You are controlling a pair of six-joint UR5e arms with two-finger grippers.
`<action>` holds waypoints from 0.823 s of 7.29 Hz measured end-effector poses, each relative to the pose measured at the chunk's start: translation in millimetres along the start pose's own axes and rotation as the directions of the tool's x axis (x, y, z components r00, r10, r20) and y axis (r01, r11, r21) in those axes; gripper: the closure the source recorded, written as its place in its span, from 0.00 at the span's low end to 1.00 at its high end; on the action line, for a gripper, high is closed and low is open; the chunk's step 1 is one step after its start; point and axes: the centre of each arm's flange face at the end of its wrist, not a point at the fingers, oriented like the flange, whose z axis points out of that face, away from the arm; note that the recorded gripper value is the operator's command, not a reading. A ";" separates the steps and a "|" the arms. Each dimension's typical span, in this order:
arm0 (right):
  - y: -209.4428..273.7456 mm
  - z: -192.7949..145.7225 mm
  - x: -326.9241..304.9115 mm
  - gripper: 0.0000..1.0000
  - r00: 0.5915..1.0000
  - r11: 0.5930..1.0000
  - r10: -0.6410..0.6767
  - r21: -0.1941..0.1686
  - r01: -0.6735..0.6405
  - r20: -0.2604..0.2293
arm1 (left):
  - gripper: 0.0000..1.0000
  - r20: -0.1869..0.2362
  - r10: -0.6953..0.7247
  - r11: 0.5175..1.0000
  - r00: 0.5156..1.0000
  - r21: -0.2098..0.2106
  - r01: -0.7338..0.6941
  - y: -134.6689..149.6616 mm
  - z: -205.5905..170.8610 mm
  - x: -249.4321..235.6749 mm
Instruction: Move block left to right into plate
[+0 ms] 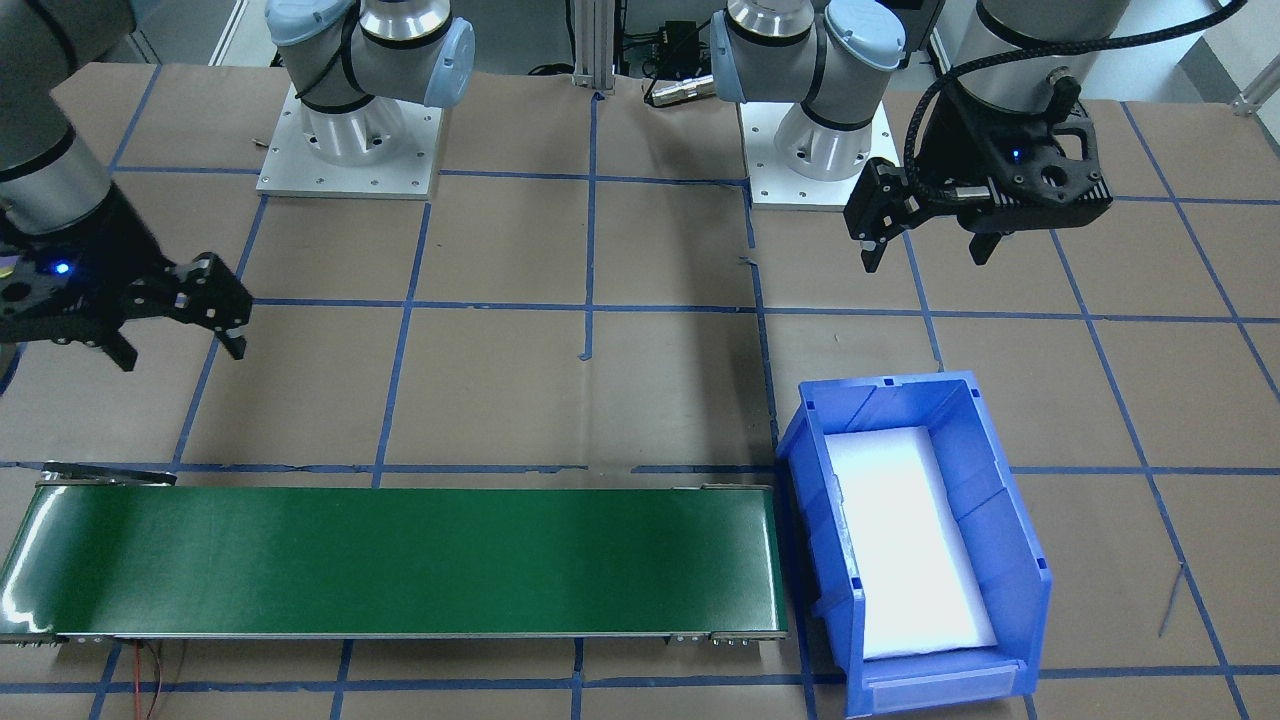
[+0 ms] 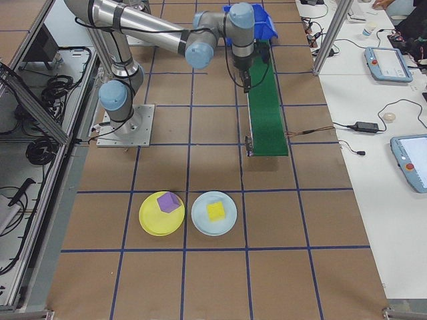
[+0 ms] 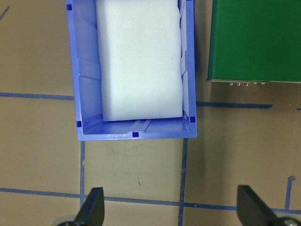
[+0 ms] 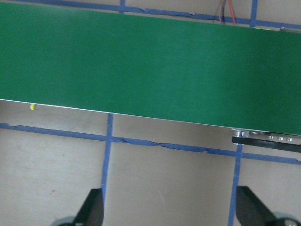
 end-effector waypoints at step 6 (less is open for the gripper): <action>21.8 -46.2 -133.1 0.00 0.998 0.995 0.056 -0.083 -0.057 -0.011 | 0.00 0.001 0.001 1.000 1.000 0.000 -0.001 -0.1 0.0 -0.1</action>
